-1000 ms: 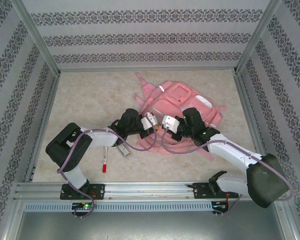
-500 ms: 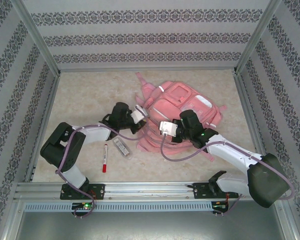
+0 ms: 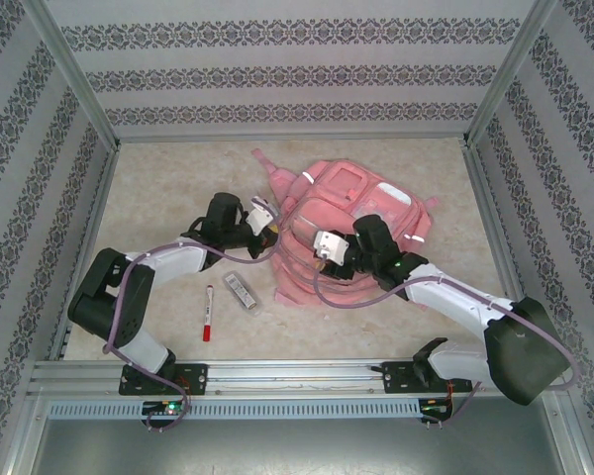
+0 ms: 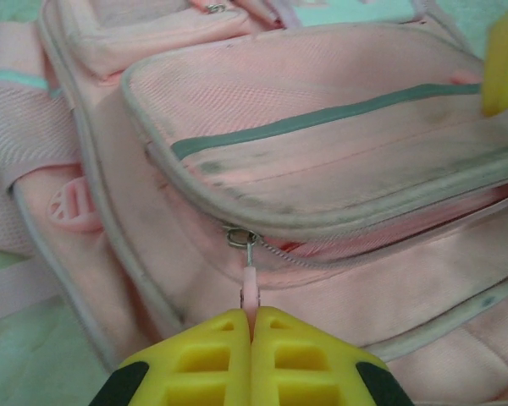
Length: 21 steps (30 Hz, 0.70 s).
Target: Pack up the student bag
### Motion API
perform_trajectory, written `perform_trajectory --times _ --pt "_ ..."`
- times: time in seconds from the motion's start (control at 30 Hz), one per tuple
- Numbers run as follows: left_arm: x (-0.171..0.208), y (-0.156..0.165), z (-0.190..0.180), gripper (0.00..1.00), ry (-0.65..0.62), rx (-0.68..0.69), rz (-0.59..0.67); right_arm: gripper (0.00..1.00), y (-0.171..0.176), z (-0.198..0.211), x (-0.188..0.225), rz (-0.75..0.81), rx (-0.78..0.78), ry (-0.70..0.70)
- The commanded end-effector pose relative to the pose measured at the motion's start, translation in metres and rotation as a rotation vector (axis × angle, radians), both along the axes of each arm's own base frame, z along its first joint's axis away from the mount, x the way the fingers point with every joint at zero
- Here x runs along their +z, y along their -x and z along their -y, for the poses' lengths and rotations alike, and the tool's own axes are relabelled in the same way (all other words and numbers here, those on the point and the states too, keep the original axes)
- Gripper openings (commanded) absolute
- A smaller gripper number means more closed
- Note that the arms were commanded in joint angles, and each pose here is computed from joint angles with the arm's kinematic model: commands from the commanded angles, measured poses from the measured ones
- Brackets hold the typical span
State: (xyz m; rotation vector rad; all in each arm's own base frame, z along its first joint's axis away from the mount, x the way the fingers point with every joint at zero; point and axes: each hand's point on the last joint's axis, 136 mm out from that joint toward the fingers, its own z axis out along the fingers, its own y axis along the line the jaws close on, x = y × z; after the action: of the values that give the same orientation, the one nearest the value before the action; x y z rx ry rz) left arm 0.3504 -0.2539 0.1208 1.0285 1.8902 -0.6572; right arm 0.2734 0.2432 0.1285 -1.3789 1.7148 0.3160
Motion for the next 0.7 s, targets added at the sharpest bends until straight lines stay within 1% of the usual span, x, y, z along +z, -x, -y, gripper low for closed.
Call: perform_trajectory --times 0.0,0.17,0.2,0.27,0.4,0.43,0.47,0.57,0.67 --pt "0.018 0.019 0.025 0.00 0.027 -0.071 0.009 0.58 -0.015 -0.011 0.006 -0.032 -0.112 -0.089" --pt "0.015 0.027 0.033 0.00 0.043 -0.069 0.005 0.58 -0.027 -0.014 -0.008 0.002 -0.135 0.007" --pt "0.015 0.026 0.032 0.00 0.040 -0.064 0.008 0.56 -0.031 -0.014 -0.011 0.013 -0.144 0.029" --pt "0.015 0.024 0.029 0.00 0.023 -0.047 0.017 0.50 -0.035 -0.012 -0.020 0.028 -0.152 0.086" --pt "0.017 0.020 0.023 0.00 -0.012 -0.020 0.049 0.08 -0.034 -0.006 -0.033 0.072 -0.107 0.207" --pt "0.017 0.018 0.021 0.00 -0.027 -0.014 0.058 0.02 -0.031 -0.006 -0.034 0.081 -0.084 0.224" --pt "0.017 0.015 0.019 0.00 -0.050 -0.008 0.068 0.00 -0.026 -0.005 -0.033 0.090 -0.045 0.239" --pt "0.012 0.003 0.009 0.00 -0.111 0.032 0.072 0.00 0.009 -0.009 -0.033 0.070 0.168 0.270" --pt "0.010 -0.011 0.003 0.00 -0.108 0.047 0.038 0.00 0.039 -0.013 -0.021 0.070 0.323 0.229"
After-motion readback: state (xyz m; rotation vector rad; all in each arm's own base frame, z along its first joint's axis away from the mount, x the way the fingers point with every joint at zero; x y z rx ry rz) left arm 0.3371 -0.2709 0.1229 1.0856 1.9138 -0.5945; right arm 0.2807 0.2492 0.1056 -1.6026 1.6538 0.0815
